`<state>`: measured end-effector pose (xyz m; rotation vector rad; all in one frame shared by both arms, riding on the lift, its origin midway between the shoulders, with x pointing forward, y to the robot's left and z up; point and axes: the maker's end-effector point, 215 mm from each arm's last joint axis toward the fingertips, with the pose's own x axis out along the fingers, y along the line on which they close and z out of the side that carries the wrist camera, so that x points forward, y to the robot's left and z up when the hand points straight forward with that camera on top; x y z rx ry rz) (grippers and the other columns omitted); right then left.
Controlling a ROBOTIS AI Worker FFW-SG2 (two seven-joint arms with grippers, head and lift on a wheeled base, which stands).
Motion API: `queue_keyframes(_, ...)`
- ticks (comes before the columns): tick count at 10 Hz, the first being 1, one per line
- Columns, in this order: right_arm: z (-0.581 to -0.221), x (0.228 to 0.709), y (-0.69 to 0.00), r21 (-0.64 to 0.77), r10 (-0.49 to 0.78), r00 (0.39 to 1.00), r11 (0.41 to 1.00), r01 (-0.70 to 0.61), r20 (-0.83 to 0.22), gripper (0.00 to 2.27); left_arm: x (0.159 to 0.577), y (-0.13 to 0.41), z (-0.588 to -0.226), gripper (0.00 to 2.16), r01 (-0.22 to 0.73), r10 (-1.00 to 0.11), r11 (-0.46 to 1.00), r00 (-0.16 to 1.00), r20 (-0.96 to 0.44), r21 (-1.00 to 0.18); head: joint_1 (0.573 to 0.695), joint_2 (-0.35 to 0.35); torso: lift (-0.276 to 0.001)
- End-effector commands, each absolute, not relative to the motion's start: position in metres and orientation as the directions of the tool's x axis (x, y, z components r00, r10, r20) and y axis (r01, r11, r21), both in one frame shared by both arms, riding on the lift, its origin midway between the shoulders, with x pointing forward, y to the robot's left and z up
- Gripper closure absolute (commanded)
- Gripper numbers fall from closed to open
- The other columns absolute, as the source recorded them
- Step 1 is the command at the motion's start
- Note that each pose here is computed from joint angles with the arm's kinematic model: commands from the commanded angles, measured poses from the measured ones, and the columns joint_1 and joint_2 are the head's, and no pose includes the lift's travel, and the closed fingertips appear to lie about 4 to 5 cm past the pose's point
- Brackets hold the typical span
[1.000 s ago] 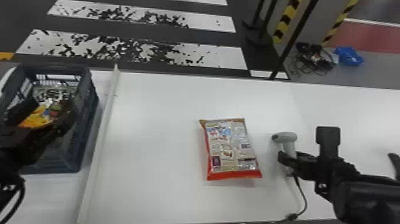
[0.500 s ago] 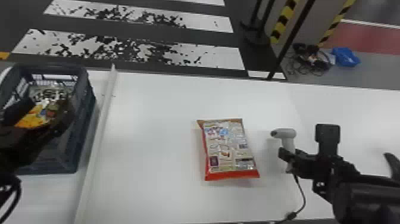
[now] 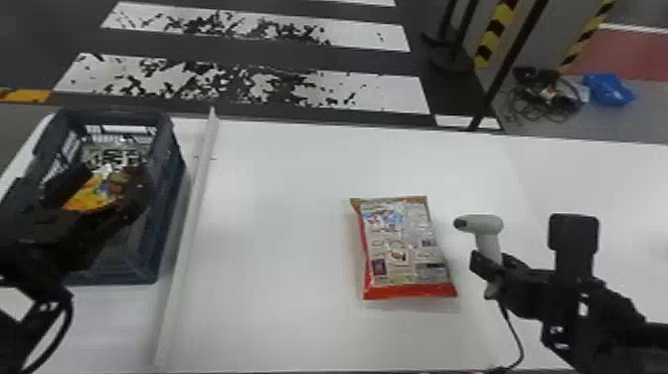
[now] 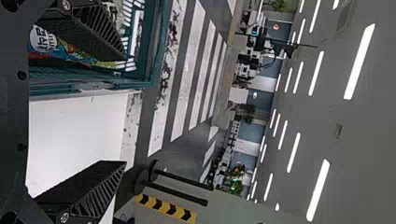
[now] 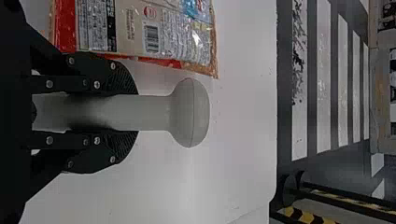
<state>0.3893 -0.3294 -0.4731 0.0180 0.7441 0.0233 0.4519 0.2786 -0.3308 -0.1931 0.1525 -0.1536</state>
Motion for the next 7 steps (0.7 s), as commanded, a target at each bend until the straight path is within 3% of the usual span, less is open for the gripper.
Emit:
queue_keyframes(1, -0.471, 0.377, -0.306, 0.041, 0.064, 0.72, 0.998, -0.05, -0.691, 2.26, 0.452, 0.279, -0.332, 0.08, 0.135, -0.165, 0.969, 0.977, -0.136, -0.205, 0.695, -0.074, -0.095)
queue_keyframes(7, -0.477, 0.366, -0.269, 0.064, 0.122, 0.692, 0.992, -0.108, -0.712, 2.26, 0.451, 0.279, -0.332, 0.08, 0.134, -0.164, 0.969, 0.977, -0.137, -0.207, 0.695, 0.007, -0.095)
